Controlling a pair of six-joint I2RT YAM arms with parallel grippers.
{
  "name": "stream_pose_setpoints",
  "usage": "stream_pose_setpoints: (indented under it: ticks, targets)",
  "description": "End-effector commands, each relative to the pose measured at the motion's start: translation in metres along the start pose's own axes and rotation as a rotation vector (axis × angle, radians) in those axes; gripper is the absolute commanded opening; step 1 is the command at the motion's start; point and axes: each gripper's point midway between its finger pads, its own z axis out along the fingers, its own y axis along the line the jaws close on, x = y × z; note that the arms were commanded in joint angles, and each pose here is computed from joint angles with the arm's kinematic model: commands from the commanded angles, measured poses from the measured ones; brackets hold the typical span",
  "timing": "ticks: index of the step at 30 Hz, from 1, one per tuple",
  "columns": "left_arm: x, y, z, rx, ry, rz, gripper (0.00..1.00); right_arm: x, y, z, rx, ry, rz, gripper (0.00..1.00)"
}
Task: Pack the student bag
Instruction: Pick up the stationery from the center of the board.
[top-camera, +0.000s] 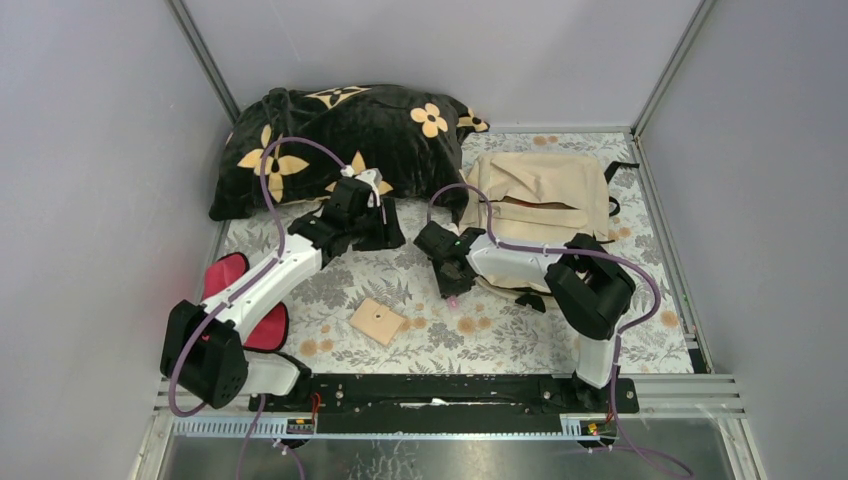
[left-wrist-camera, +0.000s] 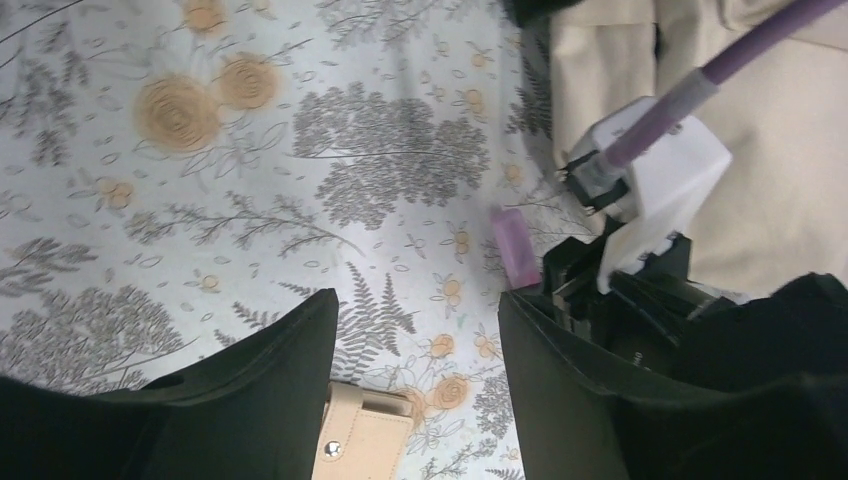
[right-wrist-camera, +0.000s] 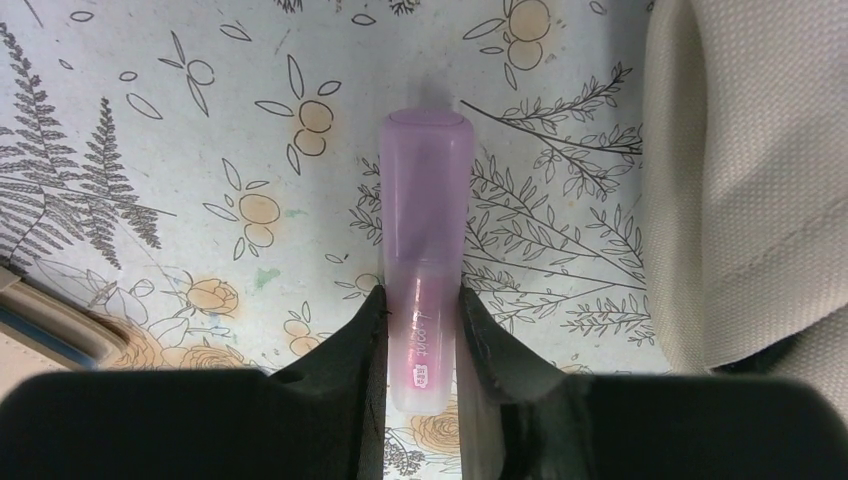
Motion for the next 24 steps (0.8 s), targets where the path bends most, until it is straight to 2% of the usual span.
stream_pose_setpoints:
  ticks: [1,6,11,15,18,21,24]
  targets:
    - [-0.019,-0.033,-0.009,0.149,0.0,0.078,0.68,-0.022,0.011,-0.037,-0.073,-0.106,-0.008,0.0]
    - [-0.026,-0.046,-0.014,0.218,0.004,0.108,0.68,-0.047,0.01,-0.089,-0.135,-0.253,0.016,0.0]
    - [-0.029,-0.057,-0.013,0.269,0.017,0.101,0.68,-0.062,-0.013,-0.121,-0.134,-0.346,0.11,0.0]
    - [-0.028,-0.061,-0.011,0.293,0.034,0.103,0.68,-0.075,-0.066,-0.142,-0.083,-0.401,0.377,0.0]
    - [-0.029,-0.061,-0.01,0.292,0.015,0.1,0.68,-0.084,-0.096,-0.165,-0.14,-0.474,0.606,0.0]
    - [-0.032,-0.061,-0.012,0.296,-0.011,0.094,0.68,-0.099,-0.114,-0.188,-0.202,-0.557,0.767,0.0]
    - [-0.033,-0.062,-0.013,0.296,-0.013,0.089,0.68,-0.117,-0.139,-0.193,-0.209,-0.562,0.885,0.0]
